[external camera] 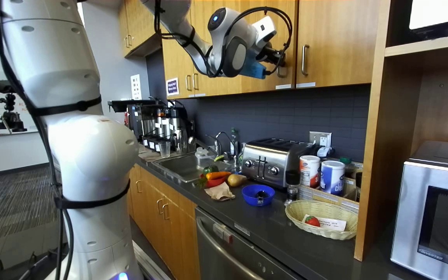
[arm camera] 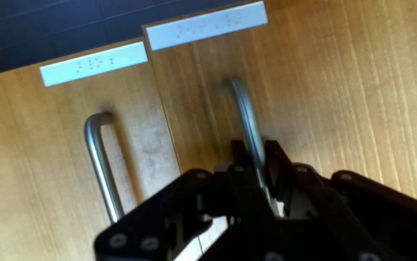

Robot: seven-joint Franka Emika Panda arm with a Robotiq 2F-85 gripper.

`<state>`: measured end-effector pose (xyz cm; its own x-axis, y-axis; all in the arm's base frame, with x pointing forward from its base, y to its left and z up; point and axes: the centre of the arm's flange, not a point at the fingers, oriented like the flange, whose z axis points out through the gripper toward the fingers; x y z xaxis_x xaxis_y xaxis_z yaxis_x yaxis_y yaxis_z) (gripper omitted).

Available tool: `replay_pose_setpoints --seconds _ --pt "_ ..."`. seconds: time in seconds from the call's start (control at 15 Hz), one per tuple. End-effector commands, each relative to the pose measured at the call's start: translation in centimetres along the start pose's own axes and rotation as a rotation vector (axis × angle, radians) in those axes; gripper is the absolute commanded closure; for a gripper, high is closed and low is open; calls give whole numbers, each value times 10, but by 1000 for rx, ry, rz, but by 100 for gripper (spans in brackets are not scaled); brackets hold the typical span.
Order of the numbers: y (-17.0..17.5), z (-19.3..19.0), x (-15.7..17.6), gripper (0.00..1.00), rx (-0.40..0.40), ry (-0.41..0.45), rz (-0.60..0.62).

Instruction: Open the top left cabinet door

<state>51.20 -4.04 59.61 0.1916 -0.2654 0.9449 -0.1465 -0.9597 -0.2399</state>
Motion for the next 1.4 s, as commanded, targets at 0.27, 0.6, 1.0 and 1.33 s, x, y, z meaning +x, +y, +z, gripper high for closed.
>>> replay_pose_setpoints --seconds 0.27,0.6,1.0,1.33 --pt "-3 -76 -51 95 5 -26 -56" --pt "-11 -118 -88 95 54 -66 -122" --pt "-17 -137 -106 52 77 -73 -154" --pt "-25 -136 -97 20 120 -36 -170"
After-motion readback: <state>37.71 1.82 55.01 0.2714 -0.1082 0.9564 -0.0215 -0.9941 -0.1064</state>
